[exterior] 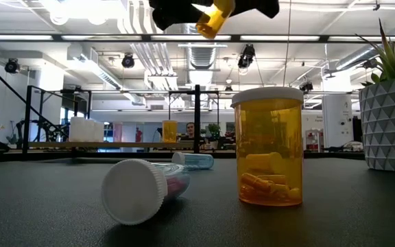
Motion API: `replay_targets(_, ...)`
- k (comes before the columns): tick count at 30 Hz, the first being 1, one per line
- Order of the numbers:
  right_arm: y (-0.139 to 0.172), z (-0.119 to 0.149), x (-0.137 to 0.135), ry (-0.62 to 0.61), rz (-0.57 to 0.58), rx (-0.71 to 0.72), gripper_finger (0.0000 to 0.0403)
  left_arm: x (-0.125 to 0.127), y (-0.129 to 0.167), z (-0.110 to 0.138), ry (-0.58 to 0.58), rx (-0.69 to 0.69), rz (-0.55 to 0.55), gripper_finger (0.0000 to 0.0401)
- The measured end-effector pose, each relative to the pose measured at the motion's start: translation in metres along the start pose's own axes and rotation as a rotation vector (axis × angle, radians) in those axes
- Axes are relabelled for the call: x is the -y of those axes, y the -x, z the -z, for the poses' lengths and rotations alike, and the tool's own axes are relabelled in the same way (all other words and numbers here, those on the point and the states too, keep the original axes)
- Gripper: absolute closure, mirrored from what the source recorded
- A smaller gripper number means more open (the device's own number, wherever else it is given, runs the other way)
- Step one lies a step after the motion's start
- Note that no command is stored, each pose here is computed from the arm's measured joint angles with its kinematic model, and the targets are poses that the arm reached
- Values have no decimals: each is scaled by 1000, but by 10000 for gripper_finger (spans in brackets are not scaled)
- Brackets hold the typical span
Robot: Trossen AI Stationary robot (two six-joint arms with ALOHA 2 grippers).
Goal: Pick and place medicine bottles onto shelf by color
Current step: Put the right orange pill bottle into the shelf
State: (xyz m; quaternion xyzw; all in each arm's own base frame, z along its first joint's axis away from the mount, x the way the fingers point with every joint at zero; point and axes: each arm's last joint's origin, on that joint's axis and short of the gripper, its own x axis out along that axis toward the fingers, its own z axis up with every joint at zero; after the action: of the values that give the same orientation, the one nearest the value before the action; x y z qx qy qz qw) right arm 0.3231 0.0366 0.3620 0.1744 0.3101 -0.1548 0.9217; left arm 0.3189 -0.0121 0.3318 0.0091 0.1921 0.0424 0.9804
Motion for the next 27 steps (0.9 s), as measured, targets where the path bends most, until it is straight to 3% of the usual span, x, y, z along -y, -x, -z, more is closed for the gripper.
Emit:
replay_targets(15, 10, -13, -2, 84, -68, 64, 204, -2, -15, 4, 0, 13, -42, 186)
replay_targets(27, 10, -10, -1, 39, -67, 27, 204, -2, -15, 3, 8, 25, -44, 186)
